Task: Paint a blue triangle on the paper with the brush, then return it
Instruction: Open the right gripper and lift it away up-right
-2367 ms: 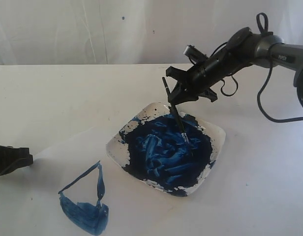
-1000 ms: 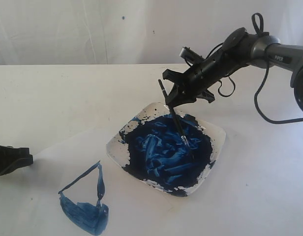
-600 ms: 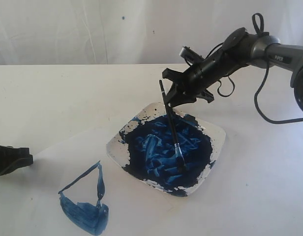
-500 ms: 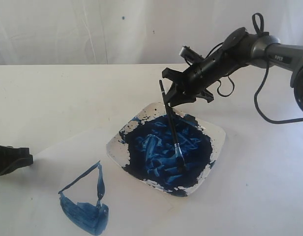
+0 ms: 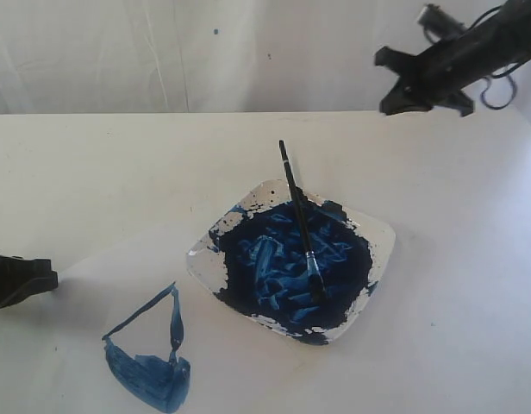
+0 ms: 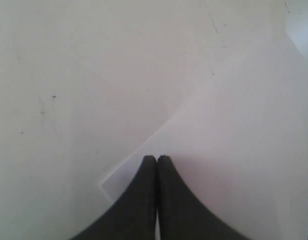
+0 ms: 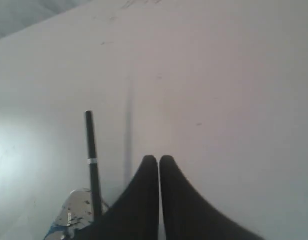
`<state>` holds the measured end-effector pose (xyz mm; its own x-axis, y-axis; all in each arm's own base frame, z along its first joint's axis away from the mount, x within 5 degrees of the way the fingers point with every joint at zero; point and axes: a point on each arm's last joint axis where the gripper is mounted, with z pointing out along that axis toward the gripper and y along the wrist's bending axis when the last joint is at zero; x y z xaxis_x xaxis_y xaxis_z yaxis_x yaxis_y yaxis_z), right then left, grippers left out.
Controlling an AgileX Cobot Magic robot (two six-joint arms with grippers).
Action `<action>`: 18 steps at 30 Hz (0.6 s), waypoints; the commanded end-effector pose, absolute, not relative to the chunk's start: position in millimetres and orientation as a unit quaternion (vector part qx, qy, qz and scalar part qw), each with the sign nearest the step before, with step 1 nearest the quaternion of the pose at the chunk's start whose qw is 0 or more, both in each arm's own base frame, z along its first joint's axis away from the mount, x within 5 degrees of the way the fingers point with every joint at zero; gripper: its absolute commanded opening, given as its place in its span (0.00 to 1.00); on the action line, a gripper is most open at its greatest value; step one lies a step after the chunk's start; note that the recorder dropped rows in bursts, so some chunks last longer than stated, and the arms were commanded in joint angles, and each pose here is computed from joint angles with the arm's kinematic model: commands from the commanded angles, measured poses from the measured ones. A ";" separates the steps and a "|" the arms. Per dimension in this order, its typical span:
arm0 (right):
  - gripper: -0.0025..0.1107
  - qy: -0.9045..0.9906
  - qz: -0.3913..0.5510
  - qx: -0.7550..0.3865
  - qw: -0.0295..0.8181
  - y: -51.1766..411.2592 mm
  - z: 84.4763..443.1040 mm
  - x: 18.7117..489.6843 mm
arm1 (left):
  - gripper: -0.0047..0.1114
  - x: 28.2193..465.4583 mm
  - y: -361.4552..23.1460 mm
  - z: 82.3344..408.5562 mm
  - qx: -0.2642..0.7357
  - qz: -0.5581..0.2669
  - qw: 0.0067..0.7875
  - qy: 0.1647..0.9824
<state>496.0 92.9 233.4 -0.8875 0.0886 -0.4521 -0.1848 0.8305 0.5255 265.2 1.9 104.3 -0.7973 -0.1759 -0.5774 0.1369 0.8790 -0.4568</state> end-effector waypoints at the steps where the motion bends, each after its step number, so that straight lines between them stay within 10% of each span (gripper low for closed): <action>1: 0.02 0.933 0.239 -0.008 0.270 35.1 276.6 485.5 | 0.04 260.7 10.3 93.8 -0.018 -0.192 0.287 0.938; 11: 0.02 0.886 0.177 0.031 0.428 -46.9 400.1 424.8 | 0.04 260.7 10.3 93.8 -0.018 -0.192 0.287 0.938; 18: 0.02 0.807 0.176 -0.008 0.564 -29.9 499.1 299.1 | 0.04 260.7 10.3 93.8 -0.018 -0.192 0.287 0.938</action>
